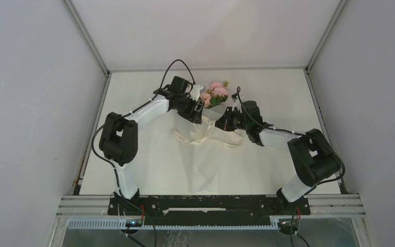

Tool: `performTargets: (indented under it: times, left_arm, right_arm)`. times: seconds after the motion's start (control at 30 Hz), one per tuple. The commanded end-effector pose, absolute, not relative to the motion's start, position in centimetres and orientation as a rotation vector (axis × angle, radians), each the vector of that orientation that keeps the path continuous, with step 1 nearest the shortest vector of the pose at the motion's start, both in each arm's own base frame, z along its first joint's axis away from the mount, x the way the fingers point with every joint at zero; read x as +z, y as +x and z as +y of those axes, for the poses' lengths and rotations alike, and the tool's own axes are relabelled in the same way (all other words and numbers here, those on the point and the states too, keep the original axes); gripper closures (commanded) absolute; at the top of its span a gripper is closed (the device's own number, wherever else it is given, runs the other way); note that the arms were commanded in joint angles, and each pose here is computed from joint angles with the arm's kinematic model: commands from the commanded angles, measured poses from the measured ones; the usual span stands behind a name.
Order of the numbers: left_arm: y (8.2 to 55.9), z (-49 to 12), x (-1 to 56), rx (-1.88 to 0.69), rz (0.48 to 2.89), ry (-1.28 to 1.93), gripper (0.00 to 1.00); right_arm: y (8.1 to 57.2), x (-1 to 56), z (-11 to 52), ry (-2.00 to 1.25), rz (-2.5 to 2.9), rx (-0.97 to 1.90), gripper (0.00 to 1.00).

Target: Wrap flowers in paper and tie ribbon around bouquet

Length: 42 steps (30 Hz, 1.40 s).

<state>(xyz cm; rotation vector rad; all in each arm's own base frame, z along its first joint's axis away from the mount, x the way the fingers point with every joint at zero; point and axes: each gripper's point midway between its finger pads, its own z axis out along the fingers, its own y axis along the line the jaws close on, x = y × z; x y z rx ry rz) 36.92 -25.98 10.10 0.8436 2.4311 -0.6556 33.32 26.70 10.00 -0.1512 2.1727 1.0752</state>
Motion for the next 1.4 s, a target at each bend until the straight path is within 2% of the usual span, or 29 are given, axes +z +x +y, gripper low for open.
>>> performTargets:
  times: [0.0,0.1,0.17,0.27,0.3,0.33,0.6,0.9,1.0,1.13,1.23,1.37]
  left_arm:
    - [39.0,-26.2,9.8,-0.517,2.417,0.840,0.32]
    - [39.0,-25.3,9.3,-0.457,2.417,0.854,0.42]
    - [38.8,-25.3,9.1,-0.460,2.414,0.860,0.57]
    - [38.1,-25.8,9.2,-0.522,2.413,0.873,0.94]
    - [37.6,-26.2,9.7,-0.567,2.400,0.881,0.99]
    - [37.0,-26.6,10.4,-0.619,2.382,0.892,1.00]
    - [33.2,-26.2,15.3,-0.838,2.291,0.891,1.00]
    - [29.3,-20.4,10.6,-0.810,2.509,0.782,0.97]
    - [27.9,-19.1,9.2,-0.761,2.546,0.838,0.87]
    - [28.7,-17.3,10.5,-0.598,2.492,0.923,0.65]
    - [30.6,-17.1,14.6,-0.508,2.370,0.973,0.58]
    - [30.0,-20.2,18.7,-0.609,2.206,1.142,0.57]
  right_arm:
    - [33.7,12.2,27.3,-0.121,2.105,1.123,1.00]
    - [33.9,13.2,27.9,-0.117,2.066,1.173,1.00]
    - [34.3,13.2,28.1,-0.104,2.065,1.180,1.00]
    - [34.6,13.1,28.5,-0.069,2.065,1.202,1.00]
    - [34.7,12.9,28.6,-0.055,2.068,1.210,1.00]
    - [34.6,12.6,28.9,-0.050,2.074,1.211,1.00]
    - [35.7,8.6,28.8,0.076,2.191,1.142,1.00]
    - [35.2,3.6,27.3,0.121,2.355,0.999,1.00]
    - [34.9,3.5,27.5,0.096,2.361,1.018,1.00]
    - [34.3,3.4,27.7,0.080,2.394,1.030,1.00]
    - [33.8,3.1,27.5,0.101,2.429,1.047,1.00]
    - [33.1,2.9,27.4,0.151,2.473,1.102,1.00]
